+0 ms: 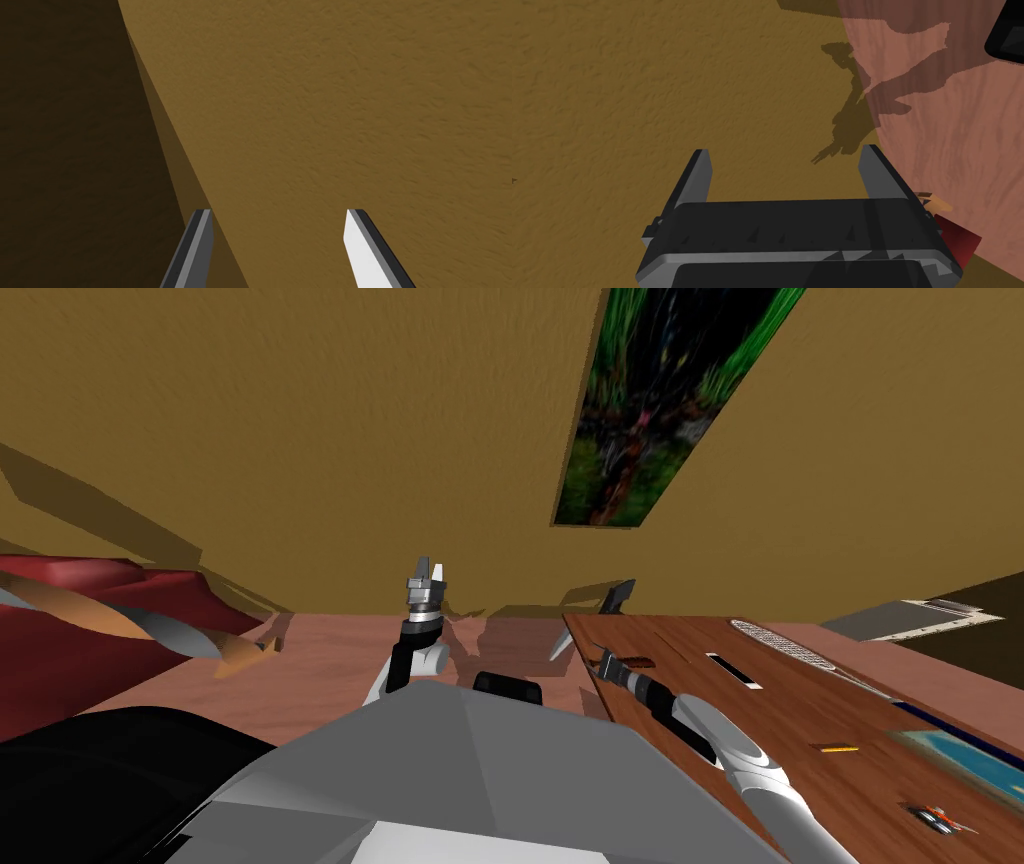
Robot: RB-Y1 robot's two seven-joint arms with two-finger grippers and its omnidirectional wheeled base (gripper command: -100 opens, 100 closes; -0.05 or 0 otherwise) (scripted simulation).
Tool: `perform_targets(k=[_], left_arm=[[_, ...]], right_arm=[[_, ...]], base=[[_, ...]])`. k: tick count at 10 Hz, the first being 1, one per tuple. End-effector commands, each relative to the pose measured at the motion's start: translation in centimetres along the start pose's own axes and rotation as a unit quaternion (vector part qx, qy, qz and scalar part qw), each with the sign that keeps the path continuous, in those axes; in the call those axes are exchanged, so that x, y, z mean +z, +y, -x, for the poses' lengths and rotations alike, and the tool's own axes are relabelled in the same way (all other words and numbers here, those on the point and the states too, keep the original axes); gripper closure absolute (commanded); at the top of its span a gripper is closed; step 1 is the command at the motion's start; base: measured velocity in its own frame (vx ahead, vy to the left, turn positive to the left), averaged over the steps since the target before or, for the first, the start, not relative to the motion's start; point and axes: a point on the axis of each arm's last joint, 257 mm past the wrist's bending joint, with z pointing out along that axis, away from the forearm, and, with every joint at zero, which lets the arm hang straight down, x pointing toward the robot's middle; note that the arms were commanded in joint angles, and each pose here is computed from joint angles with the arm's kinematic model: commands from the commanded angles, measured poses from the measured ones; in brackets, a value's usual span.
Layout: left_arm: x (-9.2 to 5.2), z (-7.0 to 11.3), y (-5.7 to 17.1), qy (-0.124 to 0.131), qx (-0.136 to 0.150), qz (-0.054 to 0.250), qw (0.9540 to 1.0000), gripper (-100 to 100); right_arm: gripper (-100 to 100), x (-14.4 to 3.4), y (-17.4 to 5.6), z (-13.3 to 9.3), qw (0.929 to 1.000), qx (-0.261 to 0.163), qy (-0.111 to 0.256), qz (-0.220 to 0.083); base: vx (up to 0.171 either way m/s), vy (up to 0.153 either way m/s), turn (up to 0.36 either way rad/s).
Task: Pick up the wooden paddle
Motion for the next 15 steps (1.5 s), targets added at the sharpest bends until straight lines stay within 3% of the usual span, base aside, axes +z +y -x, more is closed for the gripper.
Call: perform_targets(k=[1, 3, 4, 5, 8, 10, 11, 12, 13, 14, 15], left_arm=[[0.0, 0.0, 0.0, 0.000, 0.000, 0.000, 1.0000, 0], [0.0, 0.0, 0.0, 0.000, 0.000, 0.000, 1.0000, 0], [0.0, 0.0, 0.0, 0.000, 0.000, 0.000, 1.0000, 0], [0.0, 0.0, 0.0, 0.000, 0.000, 0.000, 1.0000, 0], [0.0, 0.0, 0.0, 0.000, 0.000, 0.000, 1.0000, 0], [0.0, 0.0, 0.0, 0.000, 0.000, 0.000, 1.0000, 0], [0.0, 0.0, 0.0, 0.000, 0.000, 0.000, 1.0000, 0], [0.0, 0.0, 0.0, 0.000, 0.000, 0.000, 1.0000, 0], [0.0, 0.0, 0.0, 0.000, 0.000, 0.000, 1.0000, 0], [0.0, 0.0, 0.0, 0.000, 0.000, 0.000, 1.0000, 0], [0.0, 0.0, 0.0, 0.000, 0.000, 0.000, 1.0000, 0]], right_arm=[[-100, -1.9, 1.0, -3.5, 0.9987, -0.016, 0.042, 0.025], [-100, -2.3, 1.6, -4.6, 0.9982, -0.007, 0.052, 0.029], [-100, -4.1, 3.0, -7.4, 0.9947, -0.018, 0.086, 0.052], [-100, -4.3, 3.2, -7.7, 0.9944, -0.015, 0.090, 0.053], [-100, -8.7, 6.3, -13.0, 0.9823, -0.021, 0.156, 0.100], [-100, -9.2, 6.9, -13.8, 0.9808, -0.013, 0.165, 0.103], [-100, -11.3, 8.2, -15.6, 0.9738, -0.016, 0.190, 0.124], [-100, -11.9, 8.7, -16.2, 0.9721, -0.009, 0.197, 0.127], [-100, -14.5, 10.5, -18.2, 0.9627, -0.003, 0.226, 0.149], [-100, -14.5, 10.5, -18.2, 0.9626, -0.003, 0.226, 0.149], [-100, -16.7, 12.0, -19.6, 0.9540, 0.000, 0.248, 0.168]], base=[[0.022, -0.042, 0.362], [0.018, -0.028, 0.063], [0.023, -0.022, 0.321], [0.027, -0.038, 0.197], [0.029, -0.047, 0.250], [0.020, -0.029, 0.083], [0.023, -0.018, 0.266], [0.027, -0.032, 0.179], [0.038, -0.040, 0.253], [0.025, -0.045, 0.170], [0.024, -0.045, 0.312]])
